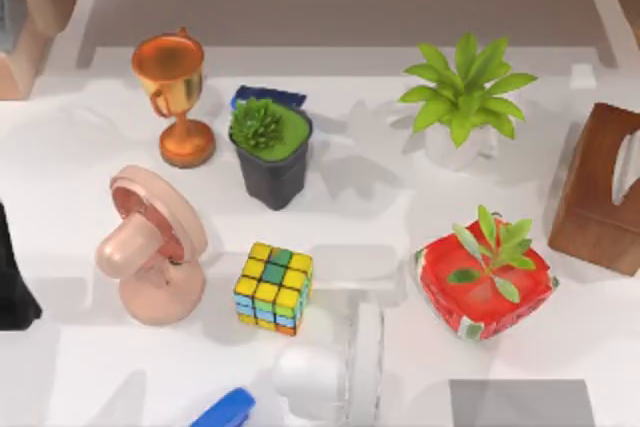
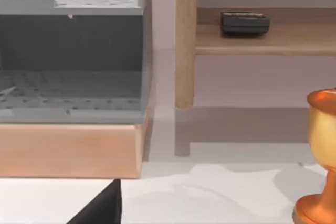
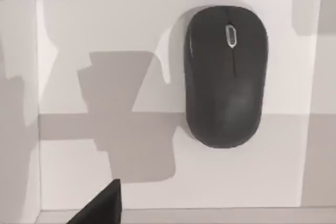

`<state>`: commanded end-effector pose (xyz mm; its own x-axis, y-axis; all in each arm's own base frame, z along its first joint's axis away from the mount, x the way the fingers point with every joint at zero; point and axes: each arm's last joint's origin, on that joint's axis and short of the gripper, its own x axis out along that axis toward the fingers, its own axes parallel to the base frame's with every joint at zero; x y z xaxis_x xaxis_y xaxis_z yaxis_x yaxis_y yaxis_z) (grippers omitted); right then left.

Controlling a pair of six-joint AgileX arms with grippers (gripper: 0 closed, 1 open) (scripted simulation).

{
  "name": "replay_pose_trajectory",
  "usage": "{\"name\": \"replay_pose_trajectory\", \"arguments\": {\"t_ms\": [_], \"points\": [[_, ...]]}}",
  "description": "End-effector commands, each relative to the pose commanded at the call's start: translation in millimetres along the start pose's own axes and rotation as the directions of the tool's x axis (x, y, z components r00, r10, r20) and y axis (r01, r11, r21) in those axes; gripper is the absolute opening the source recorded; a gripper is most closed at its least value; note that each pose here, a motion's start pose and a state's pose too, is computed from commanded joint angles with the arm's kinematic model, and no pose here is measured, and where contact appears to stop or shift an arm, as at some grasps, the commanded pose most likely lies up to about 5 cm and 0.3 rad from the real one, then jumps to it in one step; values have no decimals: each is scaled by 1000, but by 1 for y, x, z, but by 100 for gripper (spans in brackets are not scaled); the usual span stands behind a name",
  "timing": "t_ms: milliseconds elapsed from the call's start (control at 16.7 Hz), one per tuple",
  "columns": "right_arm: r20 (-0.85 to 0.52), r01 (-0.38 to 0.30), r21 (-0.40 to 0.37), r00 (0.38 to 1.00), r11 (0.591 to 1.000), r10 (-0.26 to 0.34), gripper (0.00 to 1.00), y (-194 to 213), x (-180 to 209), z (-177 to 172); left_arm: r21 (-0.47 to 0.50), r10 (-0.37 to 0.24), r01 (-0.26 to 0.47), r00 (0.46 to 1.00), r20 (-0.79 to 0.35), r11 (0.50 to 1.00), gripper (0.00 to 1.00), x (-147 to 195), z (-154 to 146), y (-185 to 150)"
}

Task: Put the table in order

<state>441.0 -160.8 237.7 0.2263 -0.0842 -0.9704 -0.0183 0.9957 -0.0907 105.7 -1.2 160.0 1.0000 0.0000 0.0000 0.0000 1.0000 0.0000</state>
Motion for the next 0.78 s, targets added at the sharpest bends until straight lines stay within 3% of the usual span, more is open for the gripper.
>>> {"name": "replay_pose_trajectory", "arguments": {"t_ms": [360, 780], "points": [[-120, -89, -21, 989, 996, 86, 100, -14, 70, 20, 0, 0, 0, 1000, 0, 1000, 100, 0, 0, 0], [-128, -99, -25, 987, 995, 95, 100, -12, 77, 22, 0, 0, 0, 1000, 0, 1000, 100, 0, 0, 0]]}}
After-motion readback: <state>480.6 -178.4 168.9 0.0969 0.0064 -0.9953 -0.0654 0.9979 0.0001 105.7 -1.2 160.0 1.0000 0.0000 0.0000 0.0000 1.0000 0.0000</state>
